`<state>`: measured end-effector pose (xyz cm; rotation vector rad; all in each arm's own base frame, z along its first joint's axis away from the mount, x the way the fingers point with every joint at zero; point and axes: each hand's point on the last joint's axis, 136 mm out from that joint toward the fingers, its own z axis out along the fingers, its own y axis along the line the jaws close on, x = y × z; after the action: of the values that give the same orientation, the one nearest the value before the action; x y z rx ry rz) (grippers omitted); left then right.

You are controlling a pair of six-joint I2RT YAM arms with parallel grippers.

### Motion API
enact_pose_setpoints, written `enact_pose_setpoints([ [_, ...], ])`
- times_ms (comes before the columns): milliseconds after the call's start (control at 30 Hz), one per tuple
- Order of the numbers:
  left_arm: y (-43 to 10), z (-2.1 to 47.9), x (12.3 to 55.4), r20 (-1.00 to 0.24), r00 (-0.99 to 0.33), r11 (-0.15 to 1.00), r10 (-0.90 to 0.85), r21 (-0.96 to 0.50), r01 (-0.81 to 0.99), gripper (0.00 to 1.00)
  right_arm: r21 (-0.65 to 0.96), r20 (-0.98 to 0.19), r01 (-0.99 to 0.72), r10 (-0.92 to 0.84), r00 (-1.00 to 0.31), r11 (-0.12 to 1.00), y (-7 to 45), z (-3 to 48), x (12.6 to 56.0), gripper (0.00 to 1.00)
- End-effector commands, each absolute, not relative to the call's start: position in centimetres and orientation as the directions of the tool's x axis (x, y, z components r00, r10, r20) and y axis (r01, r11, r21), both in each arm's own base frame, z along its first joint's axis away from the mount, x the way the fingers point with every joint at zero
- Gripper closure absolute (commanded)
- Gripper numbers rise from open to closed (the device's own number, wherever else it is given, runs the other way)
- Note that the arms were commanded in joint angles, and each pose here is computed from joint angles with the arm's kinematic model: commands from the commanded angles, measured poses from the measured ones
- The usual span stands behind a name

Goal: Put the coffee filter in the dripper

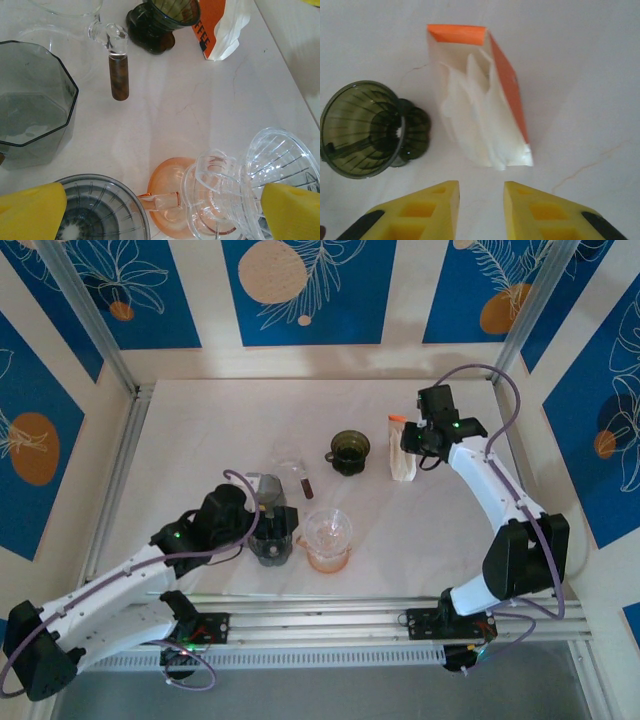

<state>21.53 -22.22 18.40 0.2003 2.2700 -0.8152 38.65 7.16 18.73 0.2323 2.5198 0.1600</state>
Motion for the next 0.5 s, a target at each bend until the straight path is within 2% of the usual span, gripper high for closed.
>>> enact_pose_setpoints([
  [0, -21.8, 19.6, 21.8, -0.685, -0.721, 0.791, -0.103, -0.496, 0.358, 0.0, 0.215, -0.502, 0.195, 0.28, -0.818, 0.957, 8.2, 16.9, 38.9, 0.73],
  [167, -21.6, 19.6, 21.8, -0.688, -0.718, 0.797, -0.104, -0.489, 0.354, 0.0, 0.198, -0.472, 0.181, 0.256, -0.843, 0.963, 9.0, 15.6, 40.0, 0.8],
  [467, -21.4, 19.3, 21.9, -0.688, -0.718, 0.804, -0.106, -0.484, 0.345, 0.0, 0.153, -0.461, 0.194, 0.244, -0.853, 0.969, 8.9, 14.4, 41.3, 0.83],
])
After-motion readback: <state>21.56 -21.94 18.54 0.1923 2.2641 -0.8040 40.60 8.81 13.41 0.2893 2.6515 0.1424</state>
